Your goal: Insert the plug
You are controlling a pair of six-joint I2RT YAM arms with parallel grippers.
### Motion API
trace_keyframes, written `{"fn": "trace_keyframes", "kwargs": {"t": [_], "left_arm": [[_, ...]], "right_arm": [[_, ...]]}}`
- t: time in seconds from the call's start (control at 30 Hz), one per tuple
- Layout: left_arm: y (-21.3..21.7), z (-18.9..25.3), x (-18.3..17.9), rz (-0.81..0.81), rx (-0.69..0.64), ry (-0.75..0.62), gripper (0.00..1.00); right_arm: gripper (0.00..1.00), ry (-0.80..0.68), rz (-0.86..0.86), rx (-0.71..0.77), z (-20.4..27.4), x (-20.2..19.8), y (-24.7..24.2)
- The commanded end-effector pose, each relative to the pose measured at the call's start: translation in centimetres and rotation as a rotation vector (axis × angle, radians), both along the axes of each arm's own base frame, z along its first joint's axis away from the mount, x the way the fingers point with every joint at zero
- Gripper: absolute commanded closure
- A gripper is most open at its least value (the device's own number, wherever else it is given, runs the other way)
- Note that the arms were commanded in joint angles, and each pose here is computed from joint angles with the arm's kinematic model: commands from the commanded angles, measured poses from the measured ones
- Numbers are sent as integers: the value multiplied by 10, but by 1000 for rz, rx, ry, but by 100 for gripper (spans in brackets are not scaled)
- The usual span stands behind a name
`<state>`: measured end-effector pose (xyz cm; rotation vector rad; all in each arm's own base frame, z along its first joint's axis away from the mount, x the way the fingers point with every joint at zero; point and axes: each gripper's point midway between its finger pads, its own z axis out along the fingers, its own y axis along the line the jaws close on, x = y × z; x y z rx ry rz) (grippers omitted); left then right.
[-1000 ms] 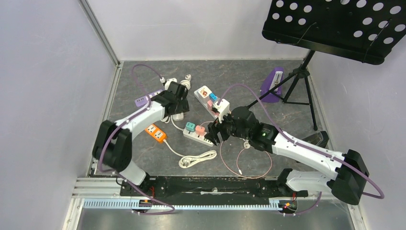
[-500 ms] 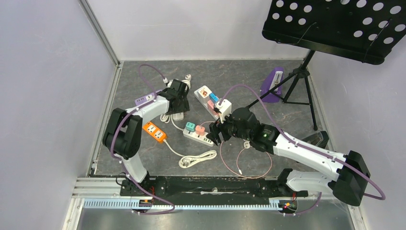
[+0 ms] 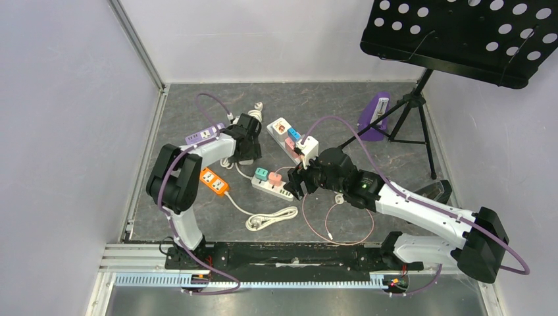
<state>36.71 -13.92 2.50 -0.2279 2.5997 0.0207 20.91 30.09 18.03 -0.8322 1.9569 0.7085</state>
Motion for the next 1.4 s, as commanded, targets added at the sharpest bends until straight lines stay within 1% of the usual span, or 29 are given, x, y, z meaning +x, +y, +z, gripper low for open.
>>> {"fn": "trace_keyframes", "kwargs": {"t": [0.0,0.07,0.1,0.27,0.33,0.43,0.53,0.6,0.77,0.9,1.03,1.17,1.23,1.37], "left_arm": [[0,-17,-2,-29,6,22,24],[-1,-20,-2,-33,2,26,27],[-1,-20,-1,-34,4,28,31],[0,-7,1,-37,0,-9,58],[-2,9,3,-44,-24,-53,65],[-6,36,2,-68,-66,-116,70],[-13,64,-2,-124,-121,-177,81],[-18,83,-8,-168,-157,-213,86],[-32,128,-23,-263,-258,-298,88],[-47,168,-46,-422,-348,-381,90],[-70,208,-72,-589,-467,-488,91],[-85,219,-102,-764,-474,-567,91],[-94,221,-117,-846,-471,-595,95],[-117,227,-146,-1021,-476,-630,97]], "right_arm": [[24,-6,-17,14,2,2,-1],[24,-9,-16,15,3,2,-1],[24,-8,-19,15,3,3,-1],[23,-25,-33,27,12,5,-2],[24,-29,-42,29,14,7,-2],[24,-33,-51,30,17,9,-2],[24,-33,-53,40,20,9,-1],[24,-32,-56,46,23,10,0],[24,-42,-62,83,38,12,4],[24,-71,-68,149,68,13,6],[23,-82,-71,214,91,9,4],[23,-91,-58,292,117,-2,-1],[22,-99,-58,327,128,-7,-6],[21,-123,-65,357,137,-9,-12]]}}
